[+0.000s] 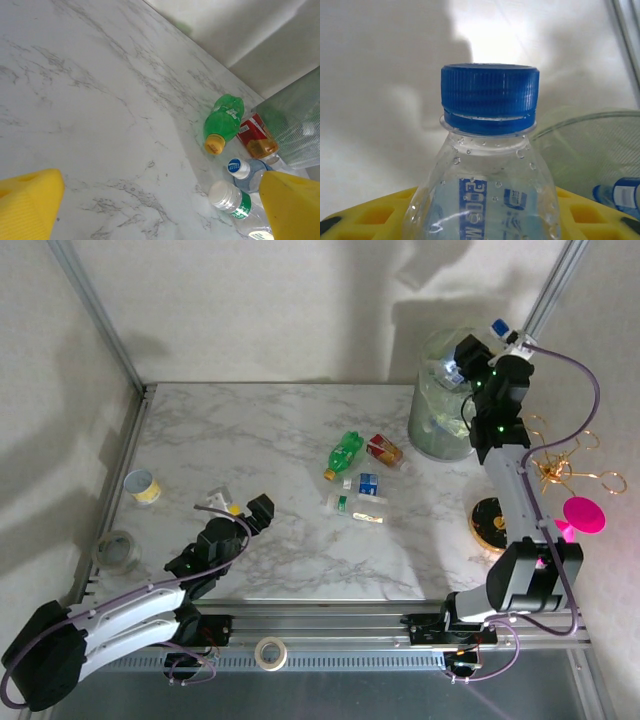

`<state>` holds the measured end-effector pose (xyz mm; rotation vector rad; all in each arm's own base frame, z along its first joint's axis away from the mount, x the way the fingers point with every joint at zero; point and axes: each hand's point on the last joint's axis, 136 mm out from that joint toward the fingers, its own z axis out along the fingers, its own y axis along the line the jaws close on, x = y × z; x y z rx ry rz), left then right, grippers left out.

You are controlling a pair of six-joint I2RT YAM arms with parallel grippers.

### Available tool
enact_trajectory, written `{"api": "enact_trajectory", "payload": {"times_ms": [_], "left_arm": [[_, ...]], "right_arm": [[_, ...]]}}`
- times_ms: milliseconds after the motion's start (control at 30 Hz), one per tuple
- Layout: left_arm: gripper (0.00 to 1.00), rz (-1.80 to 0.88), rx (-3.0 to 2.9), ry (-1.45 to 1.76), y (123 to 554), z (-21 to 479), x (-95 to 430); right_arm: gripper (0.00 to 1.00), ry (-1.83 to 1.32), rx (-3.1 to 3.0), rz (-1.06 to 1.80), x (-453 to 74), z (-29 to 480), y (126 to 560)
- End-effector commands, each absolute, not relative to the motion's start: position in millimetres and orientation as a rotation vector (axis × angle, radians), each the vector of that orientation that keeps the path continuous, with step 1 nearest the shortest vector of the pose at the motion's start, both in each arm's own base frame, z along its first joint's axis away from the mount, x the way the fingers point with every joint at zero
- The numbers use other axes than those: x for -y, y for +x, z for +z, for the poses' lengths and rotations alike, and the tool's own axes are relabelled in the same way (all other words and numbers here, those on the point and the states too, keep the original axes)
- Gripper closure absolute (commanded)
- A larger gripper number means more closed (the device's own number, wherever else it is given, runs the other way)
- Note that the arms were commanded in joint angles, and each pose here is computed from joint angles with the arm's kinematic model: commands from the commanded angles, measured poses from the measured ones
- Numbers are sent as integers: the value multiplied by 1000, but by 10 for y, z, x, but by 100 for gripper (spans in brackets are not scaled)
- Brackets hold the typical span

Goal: Put the plastic bottles in the bin

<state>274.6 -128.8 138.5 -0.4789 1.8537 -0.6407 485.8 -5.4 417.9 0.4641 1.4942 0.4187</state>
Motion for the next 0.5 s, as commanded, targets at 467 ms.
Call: {"api": "enact_trajectory", "payload": {"times_ms": [467], "left_arm": [[0,-624,-1869,-473,2730,1327,1196]], "right_arm": [[42,558,-1586,303,311,3802,5451]]}}
